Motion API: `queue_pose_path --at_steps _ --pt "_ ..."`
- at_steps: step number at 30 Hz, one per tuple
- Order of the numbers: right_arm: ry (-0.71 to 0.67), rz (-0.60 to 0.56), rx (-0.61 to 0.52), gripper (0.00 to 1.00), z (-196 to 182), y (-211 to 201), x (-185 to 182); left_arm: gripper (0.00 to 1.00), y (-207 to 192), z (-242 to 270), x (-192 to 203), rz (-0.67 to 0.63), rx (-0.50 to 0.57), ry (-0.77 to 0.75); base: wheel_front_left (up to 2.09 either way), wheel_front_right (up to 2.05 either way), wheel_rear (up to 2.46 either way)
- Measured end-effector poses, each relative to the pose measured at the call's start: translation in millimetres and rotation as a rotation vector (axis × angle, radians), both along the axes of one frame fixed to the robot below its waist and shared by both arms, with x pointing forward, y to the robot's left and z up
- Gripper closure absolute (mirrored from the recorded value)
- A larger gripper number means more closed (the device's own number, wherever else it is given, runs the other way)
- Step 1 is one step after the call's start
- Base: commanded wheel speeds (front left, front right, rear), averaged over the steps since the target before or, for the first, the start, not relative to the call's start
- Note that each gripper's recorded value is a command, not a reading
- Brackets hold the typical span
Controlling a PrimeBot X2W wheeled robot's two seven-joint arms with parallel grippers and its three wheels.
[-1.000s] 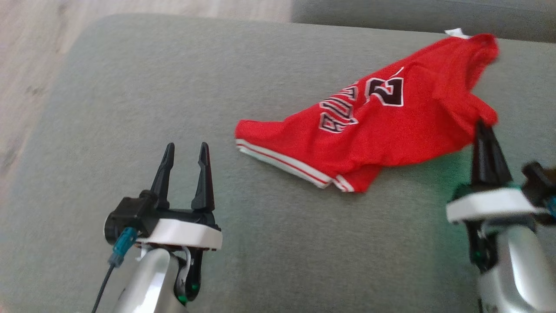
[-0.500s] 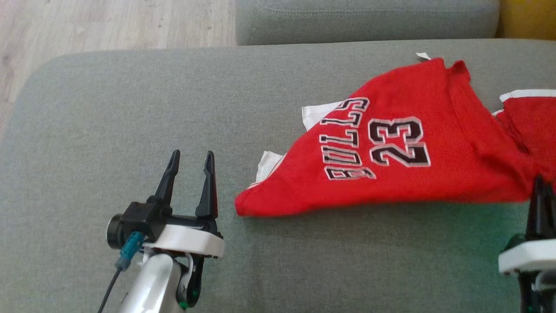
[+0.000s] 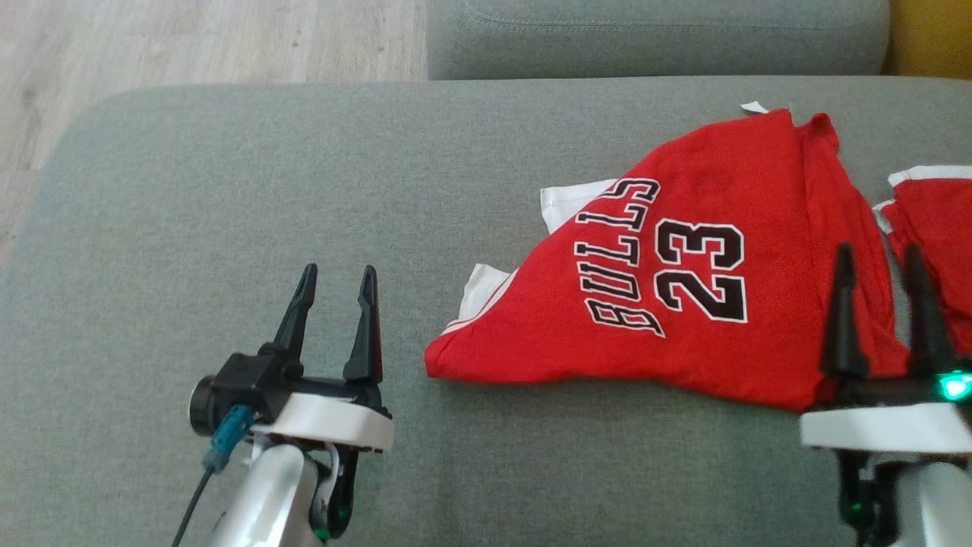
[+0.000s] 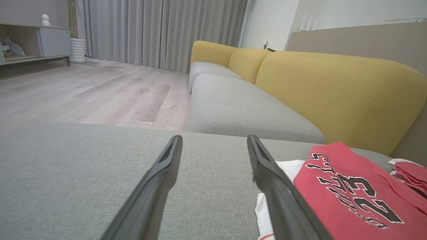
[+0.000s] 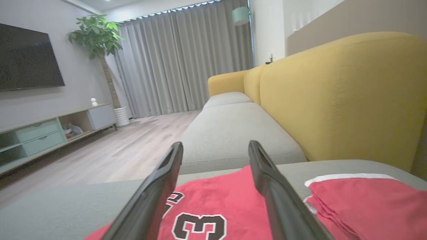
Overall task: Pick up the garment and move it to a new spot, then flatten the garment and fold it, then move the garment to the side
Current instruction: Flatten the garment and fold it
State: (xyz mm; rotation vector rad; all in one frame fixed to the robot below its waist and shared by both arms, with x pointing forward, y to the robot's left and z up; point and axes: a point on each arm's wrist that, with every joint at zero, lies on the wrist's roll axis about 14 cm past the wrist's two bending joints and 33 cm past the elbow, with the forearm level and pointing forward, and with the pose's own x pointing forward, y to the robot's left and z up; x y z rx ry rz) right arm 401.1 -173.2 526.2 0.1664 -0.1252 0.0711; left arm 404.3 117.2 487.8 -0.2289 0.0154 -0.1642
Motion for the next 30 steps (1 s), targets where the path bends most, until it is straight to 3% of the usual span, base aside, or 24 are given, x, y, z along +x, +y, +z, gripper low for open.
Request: queue_pose_path --at_steps 5,9,14,20,30 --pt "0.002 0.042 0.025 0.00 -8 15 -6 0.00 -5 -9 3 -0.022 0.002 0.025 0.00 0.00 0.00" --pt "0.031 0.025 0.024 0.00 -19 10 -7 0.00 -26 -19 15 -0.124 0.043 0.068 0.00 0.00 0.00" --pt "0.047 -0.009 0.019 0.00 -26 -2 -2 0.00 -58 -44 32 -0.293 0.146 0.214 0.00 0.00 0.00" --pt "0.059 -0.045 0.022 0.00 -31 -14 2 0.00 -75 -83 37 -0.410 0.250 0.382 0.00 0.00 0.00" --pt "0.084 -0.089 0.028 0.00 -39 -28 -1 0.00 -81 -111 42 -0.483 0.349 0.473 0.00 0.00 0.00"
